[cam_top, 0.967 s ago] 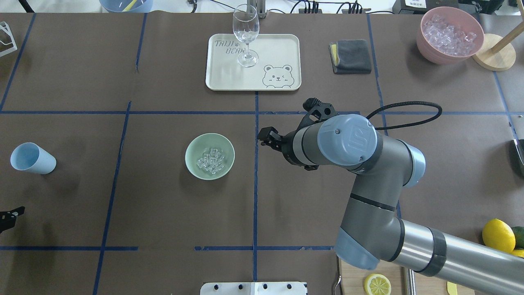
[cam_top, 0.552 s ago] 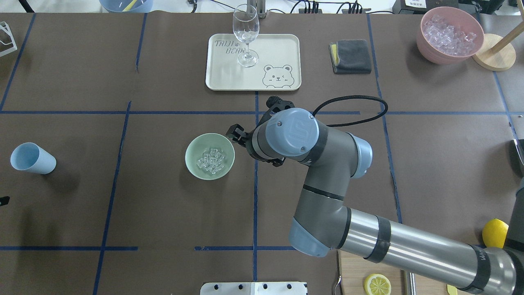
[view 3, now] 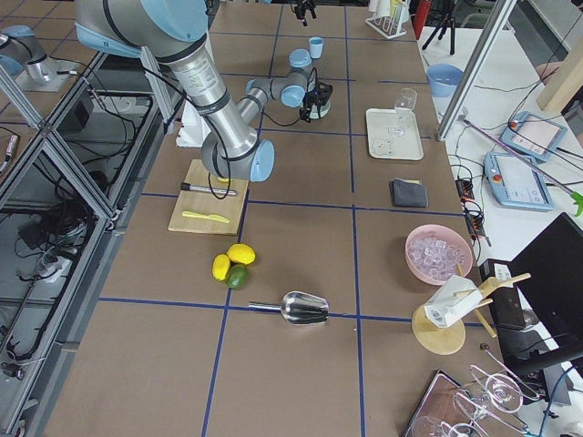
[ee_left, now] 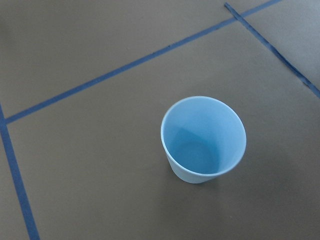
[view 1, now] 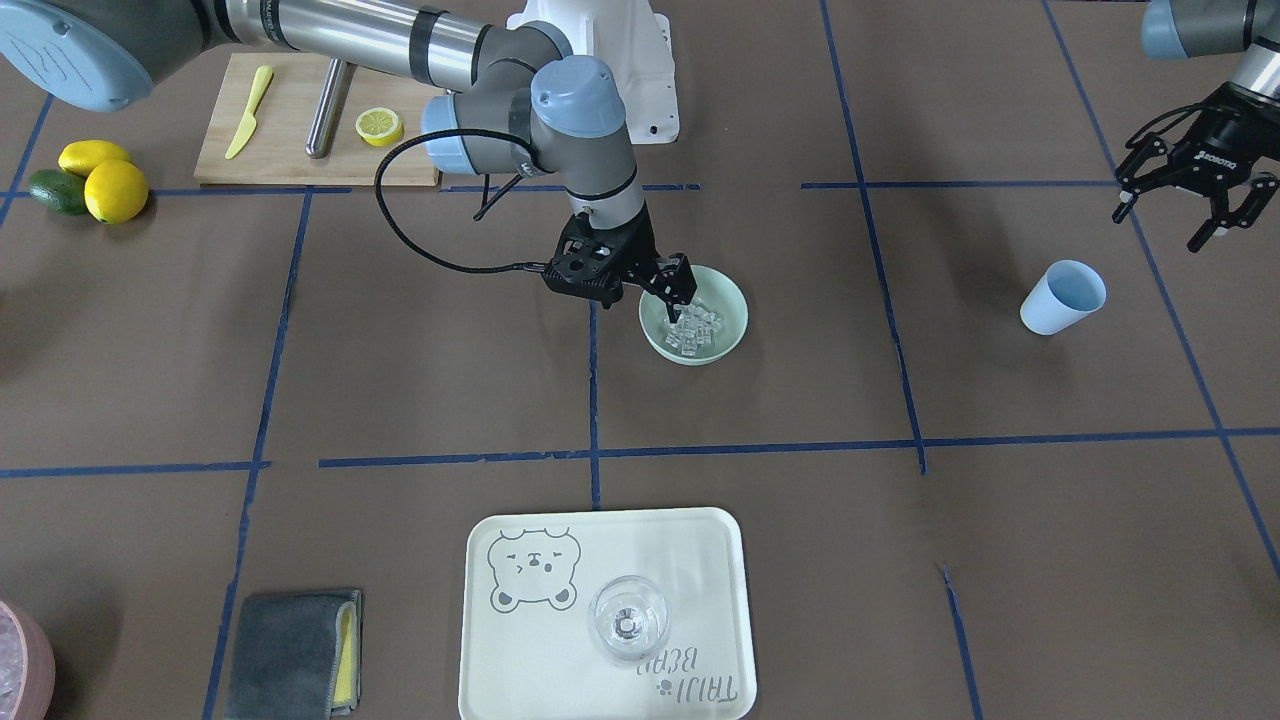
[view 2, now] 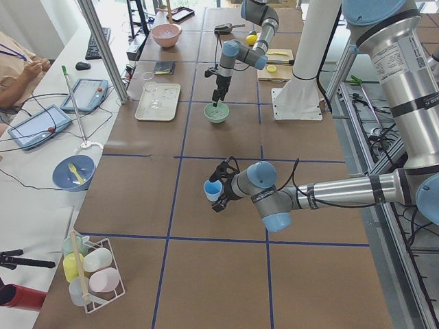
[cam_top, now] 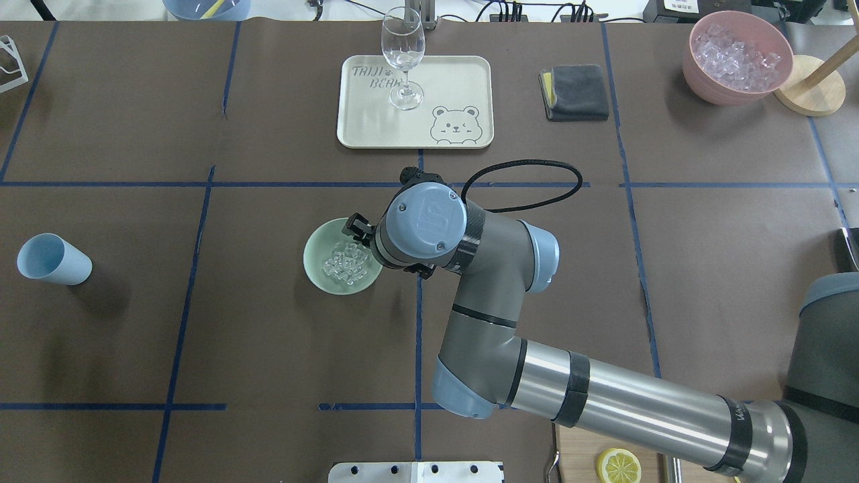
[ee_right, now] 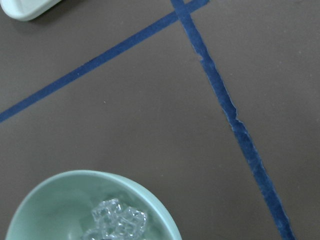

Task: Pour ice into bowl

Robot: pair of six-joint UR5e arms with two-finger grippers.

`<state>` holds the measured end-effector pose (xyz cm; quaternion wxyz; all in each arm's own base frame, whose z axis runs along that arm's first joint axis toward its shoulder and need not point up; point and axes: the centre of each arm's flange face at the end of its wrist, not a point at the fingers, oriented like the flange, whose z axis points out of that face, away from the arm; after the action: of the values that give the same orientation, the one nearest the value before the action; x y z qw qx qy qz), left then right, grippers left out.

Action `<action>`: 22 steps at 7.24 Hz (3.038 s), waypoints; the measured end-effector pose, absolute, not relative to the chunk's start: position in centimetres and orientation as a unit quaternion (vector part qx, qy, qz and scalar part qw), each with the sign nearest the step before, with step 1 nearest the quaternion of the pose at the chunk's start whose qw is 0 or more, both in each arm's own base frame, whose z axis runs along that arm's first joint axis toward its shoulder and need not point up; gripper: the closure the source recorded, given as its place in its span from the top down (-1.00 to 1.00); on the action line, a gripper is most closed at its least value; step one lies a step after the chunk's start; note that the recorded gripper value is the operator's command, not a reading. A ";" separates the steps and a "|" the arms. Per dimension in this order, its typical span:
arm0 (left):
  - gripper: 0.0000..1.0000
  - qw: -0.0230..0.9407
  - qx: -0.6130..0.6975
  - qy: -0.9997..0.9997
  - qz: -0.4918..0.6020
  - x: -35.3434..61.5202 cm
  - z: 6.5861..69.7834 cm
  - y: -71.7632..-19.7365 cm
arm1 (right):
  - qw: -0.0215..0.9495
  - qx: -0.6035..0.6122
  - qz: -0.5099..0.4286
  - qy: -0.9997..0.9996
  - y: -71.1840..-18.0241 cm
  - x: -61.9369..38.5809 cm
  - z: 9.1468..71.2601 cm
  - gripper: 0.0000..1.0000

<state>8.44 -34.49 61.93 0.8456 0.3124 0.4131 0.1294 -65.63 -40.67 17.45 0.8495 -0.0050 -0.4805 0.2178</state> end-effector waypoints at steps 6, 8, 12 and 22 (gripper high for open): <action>1.00 0.879 0.199 0.427 0.075 3.6 61.1 -40.9 | 0.853 0.001 0.178 -0.490 -40.2 -65.1 17.0 -1.00; 1.00 0.902 0.163 0.398 0.038 -0.5 61.0 -44.4 | 0.842 -0.010 0.174 -0.511 -40.6 -60.2 17.6 -1.00; 1.00 0.920 0.092 0.381 -0.031 -4.6 58.2 -48.0 | 0.860 -0.001 0.124 -0.495 -41.0 -41.5 30.0 -1.00; 1.00 0.918 0.100 0.384 -0.018 -4.1 58.4 -45.2 | 0.864 -0.029 0.070 -0.497 -42.9 -19.1 59.7 -1.00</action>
<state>-4.07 -45.16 58.41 0.9178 0.1000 0.3838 -0.0180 -19.12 -42.90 59.66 0.8643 -0.0288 -0.4972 0.0702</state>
